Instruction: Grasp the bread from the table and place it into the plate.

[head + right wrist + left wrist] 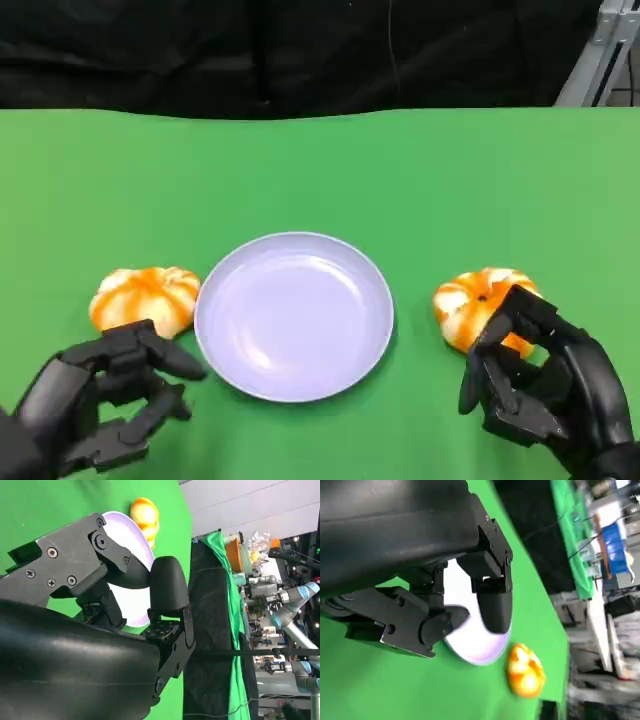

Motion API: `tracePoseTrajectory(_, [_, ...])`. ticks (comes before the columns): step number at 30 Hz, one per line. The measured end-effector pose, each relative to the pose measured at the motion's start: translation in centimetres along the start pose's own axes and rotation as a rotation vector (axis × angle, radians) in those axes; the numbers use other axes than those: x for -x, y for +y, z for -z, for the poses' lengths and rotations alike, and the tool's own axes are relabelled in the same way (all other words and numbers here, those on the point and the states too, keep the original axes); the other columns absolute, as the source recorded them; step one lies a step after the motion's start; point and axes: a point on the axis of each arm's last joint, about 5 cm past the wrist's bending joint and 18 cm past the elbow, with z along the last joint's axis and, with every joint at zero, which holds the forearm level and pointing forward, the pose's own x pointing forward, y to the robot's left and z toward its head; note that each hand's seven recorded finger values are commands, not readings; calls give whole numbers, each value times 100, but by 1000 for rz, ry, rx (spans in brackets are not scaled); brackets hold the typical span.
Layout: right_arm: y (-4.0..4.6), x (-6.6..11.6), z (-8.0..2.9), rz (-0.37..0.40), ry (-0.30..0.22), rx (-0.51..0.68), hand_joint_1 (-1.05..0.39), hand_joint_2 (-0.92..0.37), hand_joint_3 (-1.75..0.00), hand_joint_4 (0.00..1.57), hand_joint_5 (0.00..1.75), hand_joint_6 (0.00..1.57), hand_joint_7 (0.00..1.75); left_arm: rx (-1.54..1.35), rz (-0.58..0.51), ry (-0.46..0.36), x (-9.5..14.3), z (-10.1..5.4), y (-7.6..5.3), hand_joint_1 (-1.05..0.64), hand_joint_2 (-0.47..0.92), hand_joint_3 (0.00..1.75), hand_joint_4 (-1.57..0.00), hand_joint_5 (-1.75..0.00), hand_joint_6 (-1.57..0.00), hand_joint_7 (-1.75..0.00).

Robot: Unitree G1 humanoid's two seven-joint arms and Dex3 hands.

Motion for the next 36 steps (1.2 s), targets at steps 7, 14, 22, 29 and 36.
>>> tracePoseTrajectory(7, [-13, 22, 8, 9, 5, -13, -11, -59, -113, 83, 175, 61, 174, -457, -57, 1, -25, -117, 33, -70, 92, 26, -45, -14, -62, -1])
tracePoseTrajectory(14, [-12, 21, 18, 9, 16, -16, -11, -59, -113, 83, 175, 60, 175, -778, -86, -33, -226, -188, 67, -82, 92, 9, -39, -5, -62, 0])
tracePoseTrajectory(22, [-6, 14, 21, 6, 18, -14, -11, -60, -113, 83, 175, 60, 175, -944, -77, -10, -420, -125, 116, -80, 92, 5, -40, -4, -58, 0])
tracePoseTrajectory(29, [10, 3, 21, 6, 16, -18, -11, -59, -114, 84, 175, 61, 175, -1009, 3, 55, -651, -25, 179, -79, 92, 3, -42, -3, -57, 0])
tracePoseTrajectory(36, [31, -9, 21, 10, 11, -8, -12, -59, -114, 84, 175, 61, 175, -1088, 95, 149, -937, 110, 172, -79, 92, 8, -44, -3, -57, 0])
